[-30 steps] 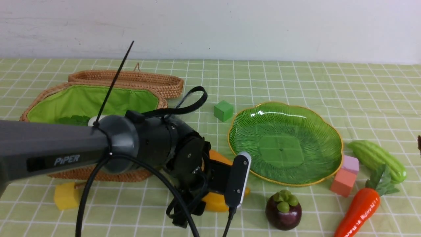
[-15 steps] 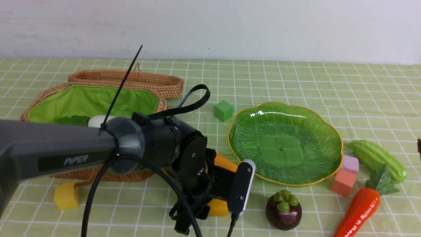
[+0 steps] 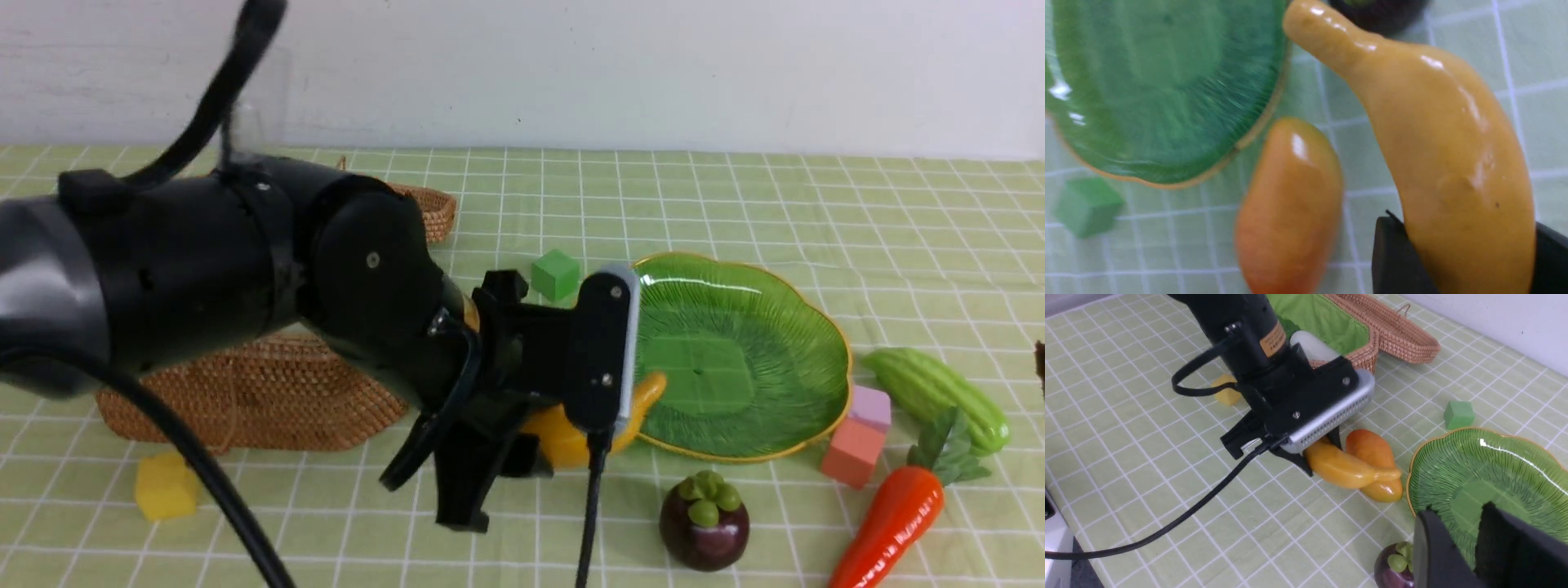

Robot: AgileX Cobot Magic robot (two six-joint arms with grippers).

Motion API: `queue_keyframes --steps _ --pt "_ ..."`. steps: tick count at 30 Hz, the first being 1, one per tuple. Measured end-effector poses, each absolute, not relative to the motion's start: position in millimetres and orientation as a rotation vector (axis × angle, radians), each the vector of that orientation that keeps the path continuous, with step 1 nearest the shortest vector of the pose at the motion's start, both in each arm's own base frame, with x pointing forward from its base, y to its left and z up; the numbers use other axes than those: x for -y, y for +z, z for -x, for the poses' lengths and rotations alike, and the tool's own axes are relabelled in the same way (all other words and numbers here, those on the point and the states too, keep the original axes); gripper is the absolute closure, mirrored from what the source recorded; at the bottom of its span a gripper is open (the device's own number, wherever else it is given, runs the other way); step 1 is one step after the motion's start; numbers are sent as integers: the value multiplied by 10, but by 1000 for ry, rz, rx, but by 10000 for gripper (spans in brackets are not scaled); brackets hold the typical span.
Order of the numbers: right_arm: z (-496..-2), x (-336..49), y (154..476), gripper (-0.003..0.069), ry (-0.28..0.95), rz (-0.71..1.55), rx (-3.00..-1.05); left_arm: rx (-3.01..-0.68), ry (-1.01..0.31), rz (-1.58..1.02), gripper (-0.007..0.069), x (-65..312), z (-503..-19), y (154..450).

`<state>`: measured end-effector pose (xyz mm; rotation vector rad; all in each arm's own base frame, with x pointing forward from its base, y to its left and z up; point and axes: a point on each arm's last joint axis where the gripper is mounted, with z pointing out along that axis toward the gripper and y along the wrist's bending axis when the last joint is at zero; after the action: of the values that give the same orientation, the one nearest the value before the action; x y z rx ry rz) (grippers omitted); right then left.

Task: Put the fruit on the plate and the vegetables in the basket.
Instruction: Use the left arm to grab a banana and put it into the right plate, then grab the mango with your left arm and place it on the right plate

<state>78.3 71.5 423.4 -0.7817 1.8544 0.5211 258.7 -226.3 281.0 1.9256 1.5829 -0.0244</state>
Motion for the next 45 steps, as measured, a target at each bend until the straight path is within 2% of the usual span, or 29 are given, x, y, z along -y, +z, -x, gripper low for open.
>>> queue_keyframes --steps 3,6,8,13,18,20,21,23,24,26,28,31,32,36,40,42,44,45 --pt "-820 -690 4257 476 467 761 -1825 -1543 -48 -1735 300 2512 -2873 2901" --pt "-858 -645 4256 476 387 742 -1824 -1552 -92 -1659 300 2720 -3103 2877" --pt "-891 -598 4249 473 343 678 -1853 -1585 -151 -1603 300 2955 -3360 2758" --pt "-880 -552 4179 466 351 592 -1976 -1595 -187 -1524 300 3280 -3751 2617" --pt "-853 -532 4122 463 338 600 -2051 -1594 -195 -1513 291 3416 -3868 2487" --pt "-857 -524 4121 463 324 601 -2051 -1589 -200 -1519 228 3460 -3851 2467" --pt "-857 -524 4121 463 325 601 -2051 -1590 -201 -1521 219 3467 -3848 2458" --pt "-858 -521 4120 463 319 602 -2051 -1589 -205 -1526 134 3482 -3834 2455" --pt "-859 -520 4120 463 317 602 -2051 -1588 -207 -1525 54 3486 -3831 2458" --pt "-859 -519 4119 463 316 602 -2052 -1591 -211 -1521 1 3487 -3830 2459" --pt "-859 -519 4119 461 316 602 -2052 -1601 -219 -1515 -30 3487 -3828 2457" --pt "-859 -519 4119 461 314 605 -2051 -1628 -245 -1505 -31 3478 -3806 2487" --pt "-859 -519 4119 460 312 608 -2050 -1649 -264 -1495 -20 3466 -3790 2518" --pt "-851 -512 4103 459 302 621 -2068 -1843 -426 -1406 112 3339 -3567 2886" --pt "-839 -506 4083 456 296 631 -2092 -2081 -523 -1272 385 3084 -3257 3372" --pt "-839 -506 4082 455 296 631 -2092 -2187 -522 -1211 543 2953 -3130 3543" --pt "-839 -506 4082 454 296 631 -2092 -2246 -435 -1243 635 2814 -3040 3640" --pt "-839 -506 4082 453 296 631 -2092 -2251 -387 -1272 638 2768 -3022 3657"
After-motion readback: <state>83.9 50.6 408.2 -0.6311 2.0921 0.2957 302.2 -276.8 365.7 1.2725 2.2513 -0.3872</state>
